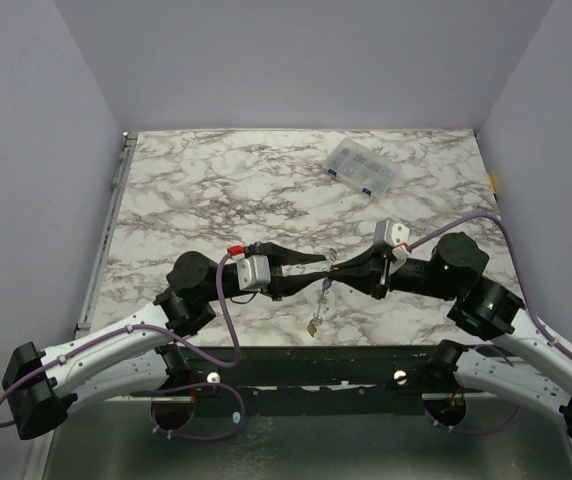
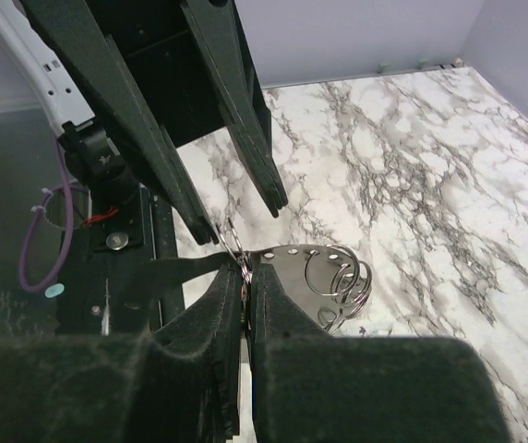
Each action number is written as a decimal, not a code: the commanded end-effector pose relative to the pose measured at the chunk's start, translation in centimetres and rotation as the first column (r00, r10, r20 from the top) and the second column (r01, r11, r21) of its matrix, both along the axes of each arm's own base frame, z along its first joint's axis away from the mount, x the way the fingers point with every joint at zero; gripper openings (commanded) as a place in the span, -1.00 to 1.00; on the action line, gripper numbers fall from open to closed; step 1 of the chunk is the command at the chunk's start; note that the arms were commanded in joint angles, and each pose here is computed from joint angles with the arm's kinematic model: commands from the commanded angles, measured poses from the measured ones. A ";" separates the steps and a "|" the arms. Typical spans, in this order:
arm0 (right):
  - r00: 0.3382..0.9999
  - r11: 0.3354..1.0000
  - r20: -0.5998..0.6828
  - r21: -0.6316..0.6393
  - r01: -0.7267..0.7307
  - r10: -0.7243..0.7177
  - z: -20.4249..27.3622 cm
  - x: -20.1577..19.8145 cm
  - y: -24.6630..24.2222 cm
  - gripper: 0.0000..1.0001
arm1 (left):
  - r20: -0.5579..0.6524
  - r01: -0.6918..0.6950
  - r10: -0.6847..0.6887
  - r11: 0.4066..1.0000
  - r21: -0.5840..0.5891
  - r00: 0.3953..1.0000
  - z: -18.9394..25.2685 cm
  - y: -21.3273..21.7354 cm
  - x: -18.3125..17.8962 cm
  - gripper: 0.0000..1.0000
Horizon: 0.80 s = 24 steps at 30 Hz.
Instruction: Put the keys on the keyring
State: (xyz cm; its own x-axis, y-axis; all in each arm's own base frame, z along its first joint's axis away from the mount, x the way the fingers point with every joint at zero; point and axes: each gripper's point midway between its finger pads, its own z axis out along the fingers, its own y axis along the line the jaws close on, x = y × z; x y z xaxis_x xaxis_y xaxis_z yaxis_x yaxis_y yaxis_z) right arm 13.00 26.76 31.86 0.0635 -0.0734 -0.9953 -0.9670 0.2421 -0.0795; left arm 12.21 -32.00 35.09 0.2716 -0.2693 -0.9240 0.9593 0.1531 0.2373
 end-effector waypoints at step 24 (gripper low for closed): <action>0.999 0.996 0.046 -0.084 -0.021 0.025 0.9 -0.5 -0.7 -0.99 | -0.193 0.029 0.070 0.883 0.469 0.979 0.1 1.6 -0.3 -0.27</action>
